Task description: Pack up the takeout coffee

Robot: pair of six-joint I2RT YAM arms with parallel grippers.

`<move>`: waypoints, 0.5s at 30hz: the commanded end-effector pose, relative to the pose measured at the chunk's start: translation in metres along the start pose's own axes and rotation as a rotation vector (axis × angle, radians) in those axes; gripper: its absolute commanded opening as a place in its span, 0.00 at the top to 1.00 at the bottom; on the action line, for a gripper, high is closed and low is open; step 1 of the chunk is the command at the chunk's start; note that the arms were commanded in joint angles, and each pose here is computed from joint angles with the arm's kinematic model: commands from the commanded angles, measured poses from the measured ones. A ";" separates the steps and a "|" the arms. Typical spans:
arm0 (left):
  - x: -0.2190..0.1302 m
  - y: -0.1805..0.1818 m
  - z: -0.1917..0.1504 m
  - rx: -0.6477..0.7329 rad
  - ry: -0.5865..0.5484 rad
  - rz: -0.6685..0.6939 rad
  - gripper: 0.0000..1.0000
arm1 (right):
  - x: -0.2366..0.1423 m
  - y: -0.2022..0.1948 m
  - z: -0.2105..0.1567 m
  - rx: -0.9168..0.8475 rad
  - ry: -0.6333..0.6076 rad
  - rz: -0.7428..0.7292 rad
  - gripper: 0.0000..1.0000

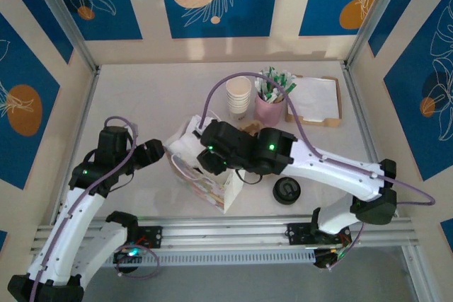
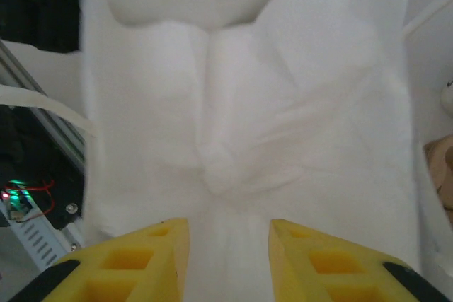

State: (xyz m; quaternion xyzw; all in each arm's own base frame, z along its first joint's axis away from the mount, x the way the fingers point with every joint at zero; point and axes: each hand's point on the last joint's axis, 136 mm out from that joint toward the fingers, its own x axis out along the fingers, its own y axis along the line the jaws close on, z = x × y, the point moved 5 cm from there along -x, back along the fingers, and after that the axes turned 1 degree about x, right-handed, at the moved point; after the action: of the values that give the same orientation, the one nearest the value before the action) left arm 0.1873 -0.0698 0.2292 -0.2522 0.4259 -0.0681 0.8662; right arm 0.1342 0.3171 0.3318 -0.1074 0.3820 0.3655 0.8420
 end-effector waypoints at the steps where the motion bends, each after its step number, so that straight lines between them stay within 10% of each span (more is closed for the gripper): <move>1: -0.002 -0.003 0.001 0.001 -0.005 -0.011 0.26 | -0.032 0.003 0.019 -0.022 -0.125 0.048 0.64; 15: -0.019 -0.010 0.019 0.087 -0.105 -0.010 0.22 | -0.100 -0.039 0.031 -0.004 -0.503 -0.065 0.63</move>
State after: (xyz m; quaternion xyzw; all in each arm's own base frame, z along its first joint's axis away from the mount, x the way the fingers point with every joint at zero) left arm 0.1876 -0.0682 0.2338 -0.2407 0.4161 -0.0701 0.8741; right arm 0.1282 0.2661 0.4008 -0.0449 0.2192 0.3862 0.8949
